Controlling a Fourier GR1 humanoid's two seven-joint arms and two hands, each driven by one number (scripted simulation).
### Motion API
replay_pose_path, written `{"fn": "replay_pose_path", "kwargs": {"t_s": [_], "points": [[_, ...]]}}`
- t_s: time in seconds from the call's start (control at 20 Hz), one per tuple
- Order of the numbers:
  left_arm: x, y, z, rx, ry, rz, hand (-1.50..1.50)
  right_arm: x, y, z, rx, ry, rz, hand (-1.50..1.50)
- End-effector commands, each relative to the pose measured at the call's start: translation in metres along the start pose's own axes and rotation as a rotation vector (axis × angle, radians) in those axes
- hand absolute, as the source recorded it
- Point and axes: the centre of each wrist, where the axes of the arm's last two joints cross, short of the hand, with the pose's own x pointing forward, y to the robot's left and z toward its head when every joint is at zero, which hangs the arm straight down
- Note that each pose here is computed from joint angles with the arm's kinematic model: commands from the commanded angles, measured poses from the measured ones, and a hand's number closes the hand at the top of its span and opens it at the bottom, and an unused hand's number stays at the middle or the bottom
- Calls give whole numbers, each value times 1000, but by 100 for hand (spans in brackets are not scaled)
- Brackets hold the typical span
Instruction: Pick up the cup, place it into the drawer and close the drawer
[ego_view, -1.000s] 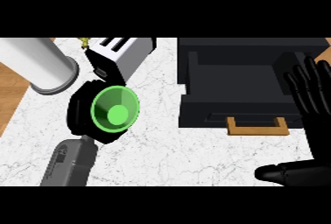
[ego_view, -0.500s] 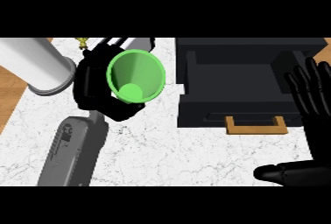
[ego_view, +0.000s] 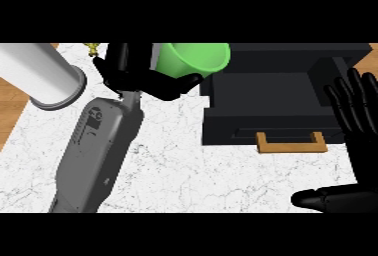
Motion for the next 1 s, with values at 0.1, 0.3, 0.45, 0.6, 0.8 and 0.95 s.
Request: {"fn": "replay_pose_path", "kwargs": {"t_s": [0.1,0.3,0.45,0.6,0.8,0.95], "points": [[-4,-29,-34,-26,42,-30,150,-4,6,-8,-3,-10,3,-150],[-16,-34,-28,-48,73,-47,150,-1,-10,-10,6,0,9,-150],[-15,-45,-52,-26,89,-96,150,30,13,-1,11,-14,17,-150],[-35,-56,-50,7,109,-95,150,-1,-7,-4,20,-15,4,-150],[-35,-59,-61,-17,137,-90,150,-11,-7,-13,14,-16,7,-150],[-43,-66,-62,5,155,-120,150,4,1,1,24,-29,5,-150]]}}
